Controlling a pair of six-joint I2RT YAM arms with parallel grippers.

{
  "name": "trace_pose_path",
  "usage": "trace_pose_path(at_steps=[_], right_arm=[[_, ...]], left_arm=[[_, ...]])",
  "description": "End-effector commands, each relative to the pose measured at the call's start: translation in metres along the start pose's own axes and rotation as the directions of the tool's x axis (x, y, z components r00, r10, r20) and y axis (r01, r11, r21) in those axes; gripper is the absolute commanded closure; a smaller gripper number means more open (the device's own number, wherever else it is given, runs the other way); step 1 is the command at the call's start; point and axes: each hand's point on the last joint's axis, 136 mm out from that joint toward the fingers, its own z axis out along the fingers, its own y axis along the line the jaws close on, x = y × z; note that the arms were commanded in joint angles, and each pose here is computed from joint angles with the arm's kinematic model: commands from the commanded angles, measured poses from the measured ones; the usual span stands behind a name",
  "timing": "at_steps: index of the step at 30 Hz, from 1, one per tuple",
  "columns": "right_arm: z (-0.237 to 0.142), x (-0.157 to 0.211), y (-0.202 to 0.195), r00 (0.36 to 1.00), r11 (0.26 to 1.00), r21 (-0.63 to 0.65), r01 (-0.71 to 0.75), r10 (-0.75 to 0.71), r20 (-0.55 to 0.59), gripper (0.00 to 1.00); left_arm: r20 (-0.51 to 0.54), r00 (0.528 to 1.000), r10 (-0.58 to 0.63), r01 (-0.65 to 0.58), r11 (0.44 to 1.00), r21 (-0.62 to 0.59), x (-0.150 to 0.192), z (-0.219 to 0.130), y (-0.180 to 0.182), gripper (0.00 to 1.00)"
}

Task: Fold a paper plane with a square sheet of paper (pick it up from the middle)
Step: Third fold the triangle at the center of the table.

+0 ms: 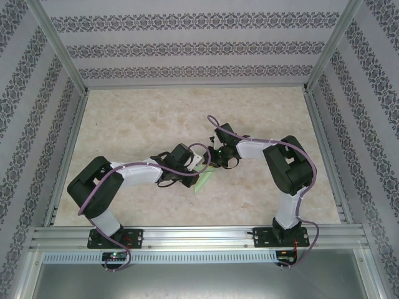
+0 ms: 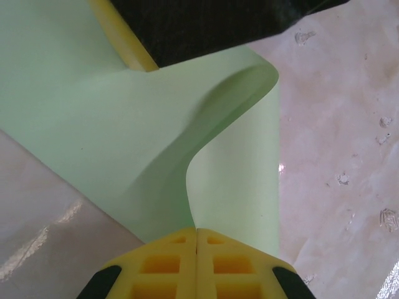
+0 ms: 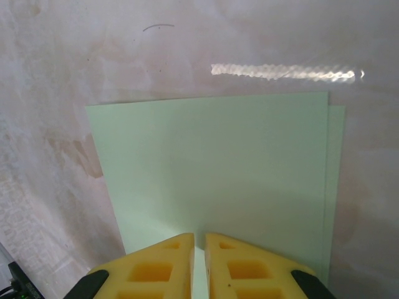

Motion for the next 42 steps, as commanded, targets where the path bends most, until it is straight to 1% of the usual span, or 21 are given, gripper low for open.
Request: trace_pose_path(at_steps=[1, 7, 12, 20, 29, 38, 42], right_arm=[[0.005, 0.005, -0.009, 1.000, 0.999, 0.042, -0.018, 0.018, -0.007, 0.86], [0.005, 0.005, -0.009, 1.000, 0.999, 0.040, -0.021, 0.021, -0.003, 0.86], [0.006, 0.005, -0.009, 1.000, 0.999, 0.038, -0.025, 0.025, -0.003, 0.86], [0.008, 0.006, -0.012, 0.999, 0.998, 0.040, -0.039, 0.039, 0.003, 0.86], [0.008, 0.007, -0.011, 0.999, 0.999, 0.036, -0.037, 0.037, -0.004, 0.86], [0.008, 0.007, -0.012, 0.999, 0.998, 0.039, -0.040, 0.040, 0.000, 0.86], [0.008, 0.007, -0.013, 0.999, 0.998, 0.040, -0.043, 0.043, 0.001, 0.86]], left_arm=[[0.037, 0.999, -0.016, 0.015, 1.000, 0.014, -0.012, -0.002, 0.000, 1.00], [0.044, 0.998, -0.045, 0.044, 0.999, 0.028, -0.008, -0.002, -0.002, 1.00], [0.028, 0.998, -0.051, 0.051, 0.999, 0.003, -0.005, -0.002, 0.003, 1.00], [0.053, 0.994, -0.093, 0.094, 0.996, -0.010, 0.000, -0.004, 0.007, 1.00], [0.068, 0.997, -0.045, 0.046, 0.999, -0.002, -0.012, -0.004, 0.003, 1.00], [0.084, 0.996, -0.038, 0.038, 0.999, -0.001, -0.014, -0.005, 0.003, 1.00], [0.042, 0.998, -0.040, 0.042, 0.999, -0.034, -0.007, 0.001, 0.010, 1.00]])
